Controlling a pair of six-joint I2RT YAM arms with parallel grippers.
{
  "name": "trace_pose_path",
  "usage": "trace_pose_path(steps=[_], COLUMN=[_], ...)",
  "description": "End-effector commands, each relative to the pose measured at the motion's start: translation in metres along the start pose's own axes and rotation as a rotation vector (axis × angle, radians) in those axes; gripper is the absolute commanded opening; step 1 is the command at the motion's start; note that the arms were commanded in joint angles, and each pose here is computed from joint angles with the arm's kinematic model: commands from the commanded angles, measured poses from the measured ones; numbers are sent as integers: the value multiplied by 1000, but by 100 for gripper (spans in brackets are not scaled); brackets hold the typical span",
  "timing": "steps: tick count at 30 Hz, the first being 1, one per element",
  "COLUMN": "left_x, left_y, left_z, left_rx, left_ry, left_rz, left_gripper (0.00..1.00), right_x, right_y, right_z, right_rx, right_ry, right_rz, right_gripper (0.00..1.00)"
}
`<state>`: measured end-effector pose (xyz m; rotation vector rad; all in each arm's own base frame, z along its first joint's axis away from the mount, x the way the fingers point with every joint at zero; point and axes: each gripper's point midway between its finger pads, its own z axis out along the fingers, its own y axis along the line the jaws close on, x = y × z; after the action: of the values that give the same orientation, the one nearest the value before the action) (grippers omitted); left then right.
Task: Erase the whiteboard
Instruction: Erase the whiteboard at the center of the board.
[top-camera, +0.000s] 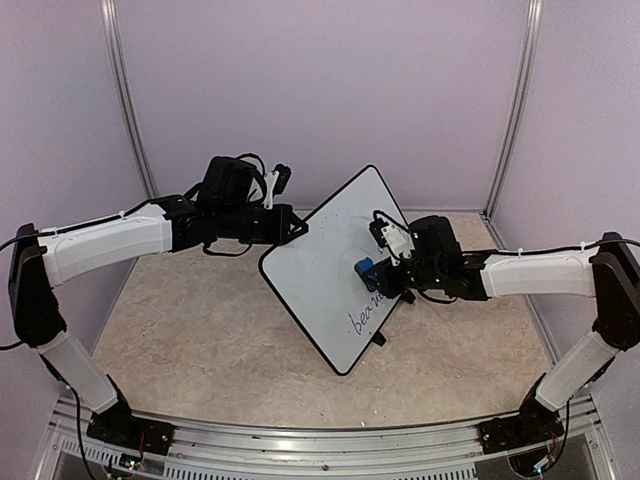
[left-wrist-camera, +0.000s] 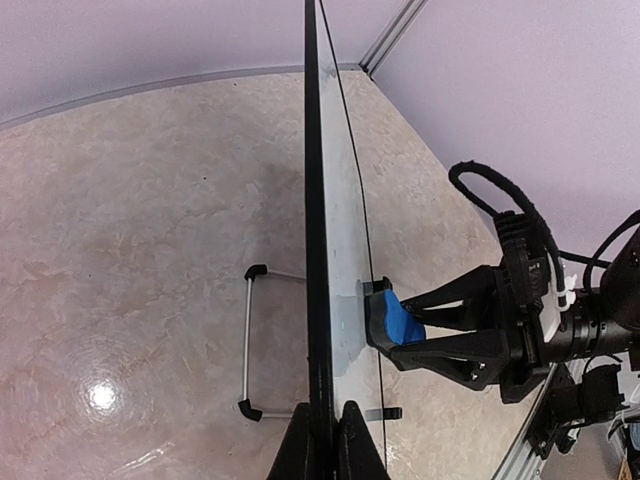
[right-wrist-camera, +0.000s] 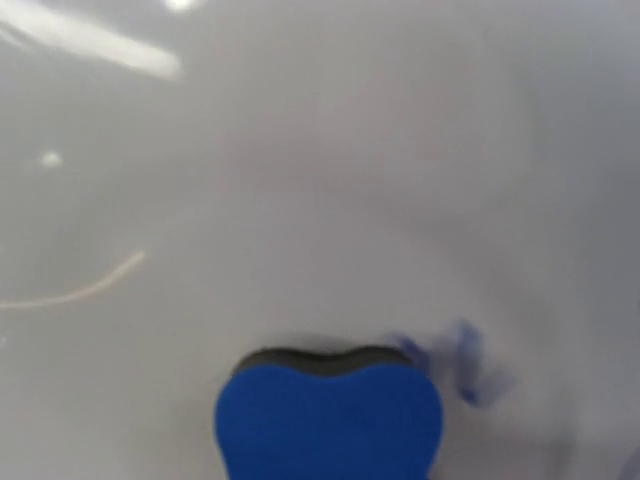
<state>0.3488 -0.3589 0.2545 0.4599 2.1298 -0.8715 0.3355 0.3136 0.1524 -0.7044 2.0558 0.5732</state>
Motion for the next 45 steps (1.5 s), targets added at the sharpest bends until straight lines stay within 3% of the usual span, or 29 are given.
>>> trace_pose_path(steps=[1, 11, 17, 23, 45], left_x=[-15, -13, -12, -13, -13], left_y=[-26, -26, -25, -25, -25], left_z=[-8, -6, -5, -6, -5], left_rx=[70, 69, 68, 68, 70], left_ry=[-60, -55, -53, -54, -53], left_rz=[122, 122, 121, 121, 119], left_gripper=[0, 0, 0, 0, 0], right_x=[52, 77, 46, 3, -25], right_y=[-32, -41, -26, -37, -29], right_z=[3, 5, 0, -6, 8], right_rx=[87, 91, 18, 69, -25], right_ry=[128, 169, 98, 13, -57], right_rz=[50, 83, 76, 82, 120], right_gripper=[31, 30, 30, 31, 31])
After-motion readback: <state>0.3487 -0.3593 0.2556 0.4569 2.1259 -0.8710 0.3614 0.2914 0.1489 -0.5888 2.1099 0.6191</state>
